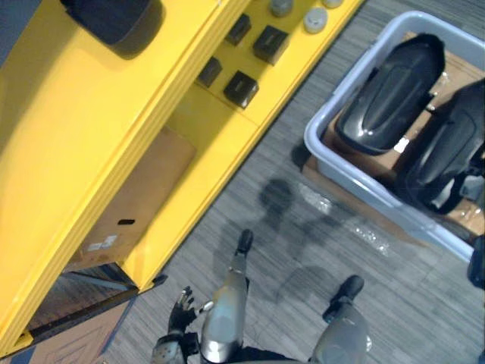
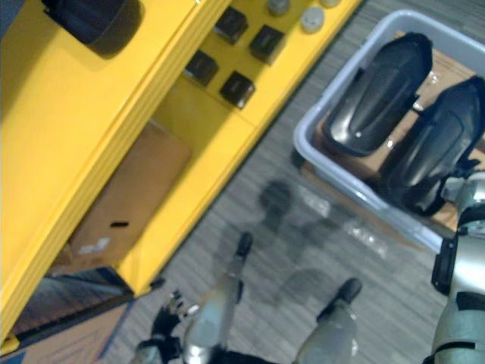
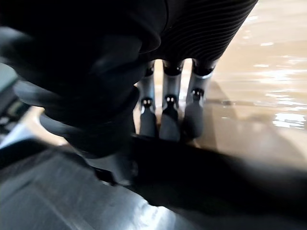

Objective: Walk over and take plastic housings, then place them on the shelf

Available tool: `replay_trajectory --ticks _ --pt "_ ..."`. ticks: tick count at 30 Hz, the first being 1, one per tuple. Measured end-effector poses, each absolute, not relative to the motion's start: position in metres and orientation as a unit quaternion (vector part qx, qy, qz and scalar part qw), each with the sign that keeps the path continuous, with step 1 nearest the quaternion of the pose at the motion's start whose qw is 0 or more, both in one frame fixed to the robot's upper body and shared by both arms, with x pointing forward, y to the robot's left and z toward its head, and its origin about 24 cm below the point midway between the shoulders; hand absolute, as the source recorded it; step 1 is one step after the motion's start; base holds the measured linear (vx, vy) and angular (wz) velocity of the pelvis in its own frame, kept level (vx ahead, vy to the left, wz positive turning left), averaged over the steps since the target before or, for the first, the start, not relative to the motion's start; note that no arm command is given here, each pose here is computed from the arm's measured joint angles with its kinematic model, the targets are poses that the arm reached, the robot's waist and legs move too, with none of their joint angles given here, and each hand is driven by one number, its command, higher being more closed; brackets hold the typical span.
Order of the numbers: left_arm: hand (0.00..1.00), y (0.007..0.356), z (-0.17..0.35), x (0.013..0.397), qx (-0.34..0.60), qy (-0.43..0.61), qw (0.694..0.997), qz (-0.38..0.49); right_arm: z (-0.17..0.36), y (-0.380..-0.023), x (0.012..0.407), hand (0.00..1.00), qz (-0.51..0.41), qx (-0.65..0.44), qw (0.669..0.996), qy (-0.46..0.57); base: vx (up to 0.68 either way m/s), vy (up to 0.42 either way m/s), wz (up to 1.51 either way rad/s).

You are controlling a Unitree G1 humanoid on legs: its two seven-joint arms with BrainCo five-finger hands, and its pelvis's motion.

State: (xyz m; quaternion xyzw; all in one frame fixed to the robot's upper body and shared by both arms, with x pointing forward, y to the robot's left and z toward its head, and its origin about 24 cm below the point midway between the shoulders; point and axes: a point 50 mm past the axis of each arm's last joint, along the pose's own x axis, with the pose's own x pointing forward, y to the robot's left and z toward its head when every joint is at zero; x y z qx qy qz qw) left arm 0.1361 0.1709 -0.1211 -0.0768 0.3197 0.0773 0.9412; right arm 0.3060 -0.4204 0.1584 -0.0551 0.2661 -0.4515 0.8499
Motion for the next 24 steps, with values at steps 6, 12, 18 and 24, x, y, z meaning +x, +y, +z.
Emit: replay_trajectory --ticks 6,12,18,24 --pt "0.0 0.17 -0.118 0.137 -0.069 0.317 0.944 0.063 0.149 -0.425 0.297 1.0 -0.479 -0.052 0.829 0.285 -0.05 -0.033 0.08" --pt "0.0 0.174 -0.113 0.138 -0.065 0.306 0.948 0.06 0.154 -0.432 0.293 1.0 -0.528 -0.114 0.807 0.237 -0.04 -0.032 -0.01" --pt "0.0 0.187 -0.11 0.139 -0.058 0.298 0.95 0.077 0.167 -0.423 0.305 1.0 -0.549 -0.196 0.799 0.146 -0.02 -0.065 -0.2" --pt "0.0 0.198 -0.096 0.151 -0.044 0.253 0.96 0.107 0.167 -0.41 0.307 1.0 -0.554 -0.275 0.783 0.058 -0.03 -0.048 -0.13"
